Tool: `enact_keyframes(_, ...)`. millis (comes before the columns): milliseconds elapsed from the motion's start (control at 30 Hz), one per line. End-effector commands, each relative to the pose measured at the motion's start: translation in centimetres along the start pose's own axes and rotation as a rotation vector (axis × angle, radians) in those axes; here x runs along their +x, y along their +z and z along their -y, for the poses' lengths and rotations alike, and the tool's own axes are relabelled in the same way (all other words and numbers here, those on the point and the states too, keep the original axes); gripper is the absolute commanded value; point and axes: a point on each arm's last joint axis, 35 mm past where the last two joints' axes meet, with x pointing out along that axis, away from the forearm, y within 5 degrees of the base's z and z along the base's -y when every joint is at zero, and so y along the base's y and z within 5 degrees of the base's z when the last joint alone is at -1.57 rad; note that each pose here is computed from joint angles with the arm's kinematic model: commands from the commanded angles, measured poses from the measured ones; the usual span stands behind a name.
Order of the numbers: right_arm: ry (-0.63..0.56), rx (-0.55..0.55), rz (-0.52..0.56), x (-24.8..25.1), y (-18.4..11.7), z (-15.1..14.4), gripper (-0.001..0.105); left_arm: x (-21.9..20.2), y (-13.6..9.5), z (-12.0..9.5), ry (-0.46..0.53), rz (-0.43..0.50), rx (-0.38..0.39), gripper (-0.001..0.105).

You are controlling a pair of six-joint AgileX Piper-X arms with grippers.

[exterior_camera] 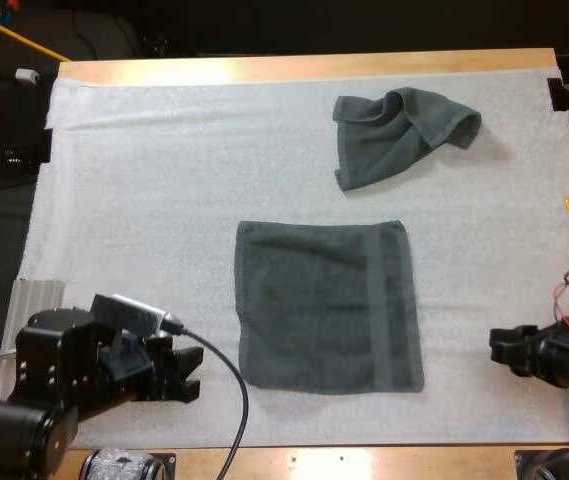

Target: Pick towel from pile, fold and stack

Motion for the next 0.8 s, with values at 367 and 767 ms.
enact_keyframes(367, 0.066, 0.027, -0.137, 4.3, -3.0, 0.9, 0.048, -0.7, -1.2, 0.1, 0.016, -0.005, 0.009, 0.046)
enact_keyframes(767, 0.182, 0.223, -0.210, 11.3, -6.4, 2.2, 0.048, 1.3, -2.1, -1.1, 0.028, -0.071, -0.022, 0.046)
